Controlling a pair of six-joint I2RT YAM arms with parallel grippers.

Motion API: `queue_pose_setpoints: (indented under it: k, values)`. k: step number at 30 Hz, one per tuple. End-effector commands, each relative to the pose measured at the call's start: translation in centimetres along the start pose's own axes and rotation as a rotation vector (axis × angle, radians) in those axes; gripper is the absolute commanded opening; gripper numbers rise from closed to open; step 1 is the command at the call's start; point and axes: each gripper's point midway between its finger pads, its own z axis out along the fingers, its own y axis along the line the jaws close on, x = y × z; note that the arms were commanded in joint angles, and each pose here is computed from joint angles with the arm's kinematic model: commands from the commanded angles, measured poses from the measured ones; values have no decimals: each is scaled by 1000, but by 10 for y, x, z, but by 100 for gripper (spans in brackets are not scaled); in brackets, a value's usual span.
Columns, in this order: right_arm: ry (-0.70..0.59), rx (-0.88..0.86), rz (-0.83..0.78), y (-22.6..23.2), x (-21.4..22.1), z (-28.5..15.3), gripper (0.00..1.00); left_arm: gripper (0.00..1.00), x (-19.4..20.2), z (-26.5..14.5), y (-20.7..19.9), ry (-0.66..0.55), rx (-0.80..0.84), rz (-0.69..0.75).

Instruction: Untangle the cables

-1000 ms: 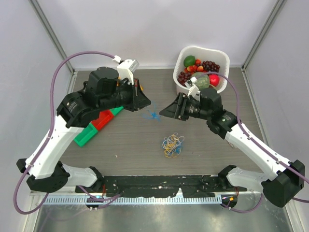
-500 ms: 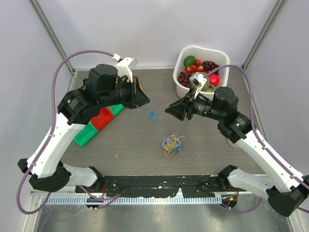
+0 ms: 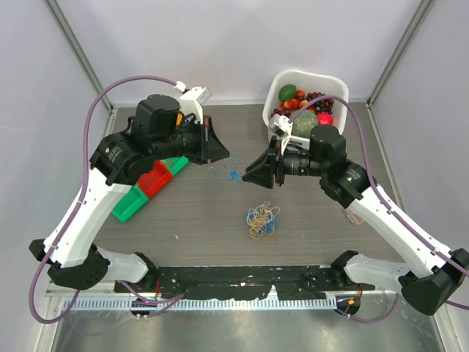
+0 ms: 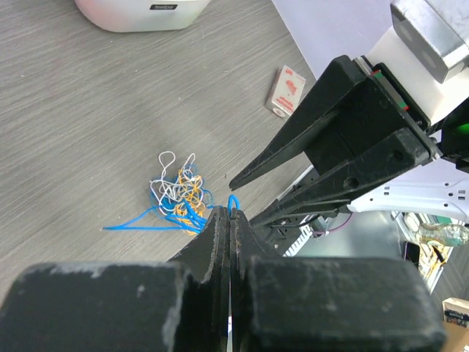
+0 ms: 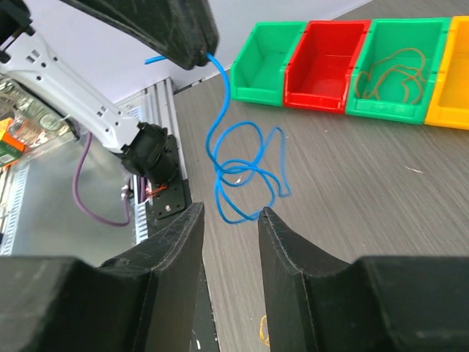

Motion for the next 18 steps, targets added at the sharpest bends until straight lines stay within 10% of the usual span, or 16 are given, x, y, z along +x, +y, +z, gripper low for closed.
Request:
queue_pose_setpoints:
  k: [1,18]
  values:
    - [-20,-93,-53,20,-16,3,42,0,-11,-2,-11,-33,65,31]
    - [-18,-140,-24,29,-16,19,24,0,-12,-3,-17,-32,105,29]
